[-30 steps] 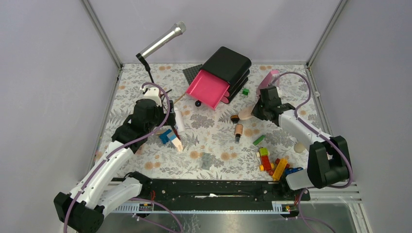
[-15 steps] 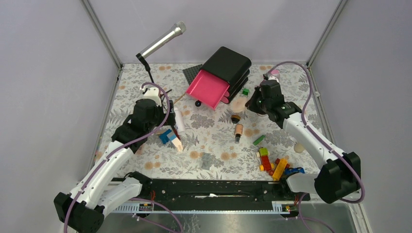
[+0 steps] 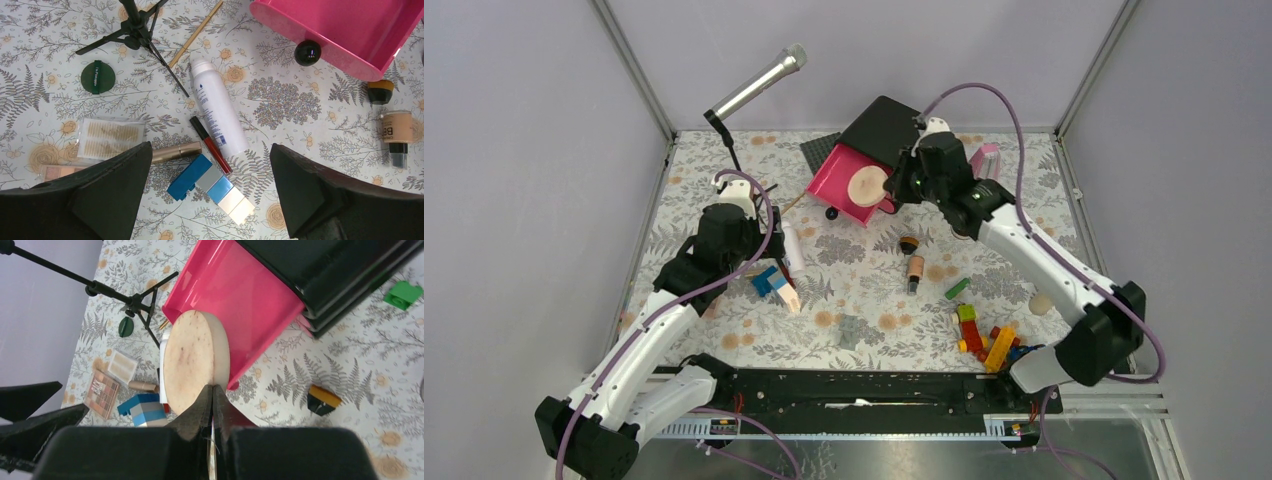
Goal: Organize the makeup
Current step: Place the makeup tool in the drawer.
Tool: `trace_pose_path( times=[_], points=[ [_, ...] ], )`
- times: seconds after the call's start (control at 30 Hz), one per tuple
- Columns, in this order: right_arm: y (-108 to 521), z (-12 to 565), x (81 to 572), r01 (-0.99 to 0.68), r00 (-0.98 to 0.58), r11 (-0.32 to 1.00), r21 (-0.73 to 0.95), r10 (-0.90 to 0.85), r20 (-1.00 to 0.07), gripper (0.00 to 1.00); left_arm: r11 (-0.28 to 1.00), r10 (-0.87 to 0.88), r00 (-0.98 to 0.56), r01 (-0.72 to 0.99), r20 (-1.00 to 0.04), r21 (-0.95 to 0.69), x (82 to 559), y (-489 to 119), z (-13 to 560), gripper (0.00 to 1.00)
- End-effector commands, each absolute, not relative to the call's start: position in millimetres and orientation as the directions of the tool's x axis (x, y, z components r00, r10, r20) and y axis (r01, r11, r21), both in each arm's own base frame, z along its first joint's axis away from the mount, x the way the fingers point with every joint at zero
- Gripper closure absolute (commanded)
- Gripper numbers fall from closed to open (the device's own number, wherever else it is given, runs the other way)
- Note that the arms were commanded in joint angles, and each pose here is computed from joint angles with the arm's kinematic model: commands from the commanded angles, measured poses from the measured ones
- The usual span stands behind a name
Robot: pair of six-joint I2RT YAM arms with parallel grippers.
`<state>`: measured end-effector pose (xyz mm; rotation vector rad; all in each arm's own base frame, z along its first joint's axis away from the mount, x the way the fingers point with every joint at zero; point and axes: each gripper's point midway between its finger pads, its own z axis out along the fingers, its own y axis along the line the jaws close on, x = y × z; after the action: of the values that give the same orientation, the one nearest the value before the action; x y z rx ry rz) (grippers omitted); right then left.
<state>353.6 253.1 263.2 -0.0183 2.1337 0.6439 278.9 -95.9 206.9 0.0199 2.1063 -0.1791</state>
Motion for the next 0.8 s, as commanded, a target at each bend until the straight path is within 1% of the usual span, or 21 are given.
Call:
trace_pose_path(
  times=[0.0, 0.43, 0.77],
  points=[
    [274.1, 269.7, 377.1, -0.266, -0.588, 0.867, 0.421, 0.200, -0.784, 0.99, 0.986, -0.073, -0.481, 0.096, -0.873, -0.135, 284.9, -97.9, 215.9, 0.01],
    [315.2, 238.8, 444.1, -0.201, -0.601, 0.877, 0.437, 0.242, -0.762, 0.99, 0.986, -0.074, -0.482, 0.097, -0.873, -0.137, 284.8, -98.0, 215.7, 0.01],
    [319.0, 215.3, 471.2, -0.099, -0.597, 0.893, 0.438, 0.299, -0.745, 0.99, 0.986, -0.075, -0.480, 0.096, -0.874, -0.137, 284.2, -97.2, 216.1, 0.01]
  ],
)
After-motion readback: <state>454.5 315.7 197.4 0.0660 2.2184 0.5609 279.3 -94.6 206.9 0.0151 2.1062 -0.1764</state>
